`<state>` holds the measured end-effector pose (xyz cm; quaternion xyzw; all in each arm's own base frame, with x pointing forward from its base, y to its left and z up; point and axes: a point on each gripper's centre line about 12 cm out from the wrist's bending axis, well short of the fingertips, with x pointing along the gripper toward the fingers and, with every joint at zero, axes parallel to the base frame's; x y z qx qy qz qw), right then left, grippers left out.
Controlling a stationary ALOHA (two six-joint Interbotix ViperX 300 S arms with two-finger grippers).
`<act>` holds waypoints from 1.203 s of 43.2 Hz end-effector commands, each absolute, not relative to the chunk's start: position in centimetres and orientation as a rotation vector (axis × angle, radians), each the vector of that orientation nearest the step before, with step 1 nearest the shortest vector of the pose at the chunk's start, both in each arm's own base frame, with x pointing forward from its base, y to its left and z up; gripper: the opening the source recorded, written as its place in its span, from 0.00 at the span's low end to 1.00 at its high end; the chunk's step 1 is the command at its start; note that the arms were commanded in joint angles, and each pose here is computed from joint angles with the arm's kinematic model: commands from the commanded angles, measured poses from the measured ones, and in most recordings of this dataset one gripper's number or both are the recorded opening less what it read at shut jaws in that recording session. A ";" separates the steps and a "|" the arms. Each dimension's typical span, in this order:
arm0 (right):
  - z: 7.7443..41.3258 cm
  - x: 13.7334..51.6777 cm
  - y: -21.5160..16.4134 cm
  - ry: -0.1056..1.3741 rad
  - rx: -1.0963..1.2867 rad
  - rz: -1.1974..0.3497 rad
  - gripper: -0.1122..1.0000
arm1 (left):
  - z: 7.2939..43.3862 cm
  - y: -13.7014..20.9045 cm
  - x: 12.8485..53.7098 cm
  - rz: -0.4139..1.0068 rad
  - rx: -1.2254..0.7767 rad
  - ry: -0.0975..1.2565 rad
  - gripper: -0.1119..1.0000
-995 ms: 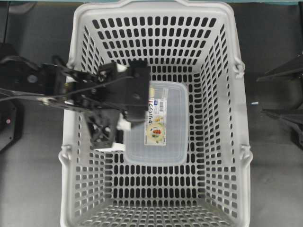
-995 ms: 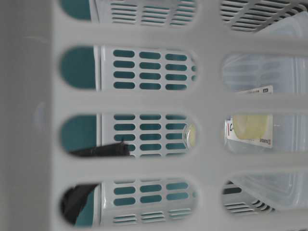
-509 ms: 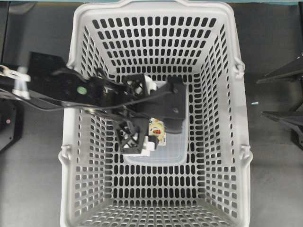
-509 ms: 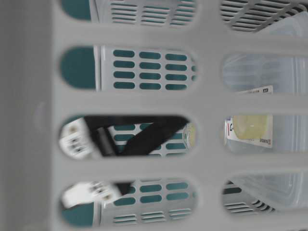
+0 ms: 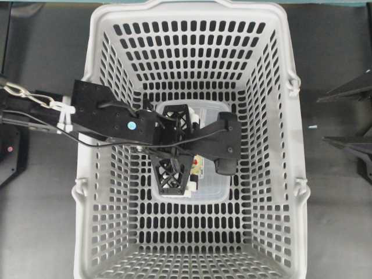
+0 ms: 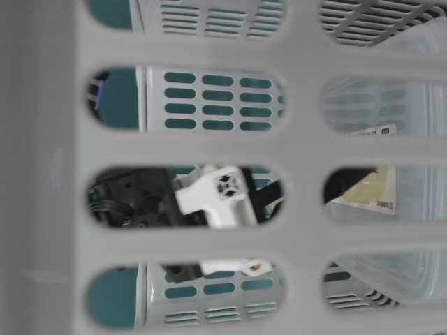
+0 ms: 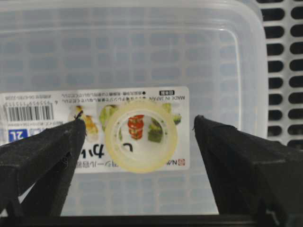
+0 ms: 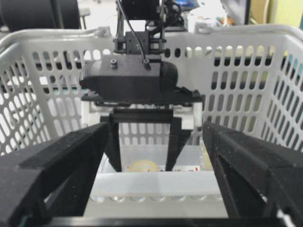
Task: Pick up the cellophane tape from the shopping basket with the left arm.
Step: 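Lower the open left gripper around the tape roll and close it, then lift the gripped tape roll upward out of the basket with the left gripper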
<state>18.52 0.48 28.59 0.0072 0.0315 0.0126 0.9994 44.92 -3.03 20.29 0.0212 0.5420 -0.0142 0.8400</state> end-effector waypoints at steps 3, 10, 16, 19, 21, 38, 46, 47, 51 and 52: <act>28.9 18.6 0.5 0.051 0.018 0.028 0.80 | 20.3 -2.8 45.1 -0.027 0.048 1.139 0.91; 28.9 18.6 0.5 0.051 0.018 0.028 0.79 | 19.7 -2.9 45.2 -0.028 0.049 1.155 0.90; 28.9 18.6 0.5 0.051 0.019 0.028 0.79 | 19.8 -2.9 45.1 -0.029 0.051 1.159 0.85; 28.9 18.6 0.5 0.049 0.021 0.028 0.80 | 20.0 -2.9 45.0 -0.029 0.053 1.167 0.75; 28.9 18.6 0.5 0.049 0.021 0.027 0.79 | 20.2 -2.8 45.0 -0.031 0.057 1.170 0.66; 28.9 18.6 0.5 0.050 0.038 0.028 0.80 | 31.2 -2.9 44.4 -0.065 0.117 1.101 0.55; 28.9 18.5 0.5 0.048 0.065 0.027 0.80 | 37.7 -3.4 43.8 -0.069 0.117 1.072 0.55; 28.9 18.6 0.5 0.050 0.065 0.027 0.80 | 38.2 -3.4 43.7 -0.068 0.115 1.070 0.55; 28.9 18.5 0.5 0.047 0.065 0.027 0.80 | 39.8 -3.6 43.5 -0.071 0.115 1.063 0.55; 28.9 18.5 0.5 0.047 0.065 0.027 0.80 | 40.1 -3.6 43.4 -0.071 0.114 1.061 0.55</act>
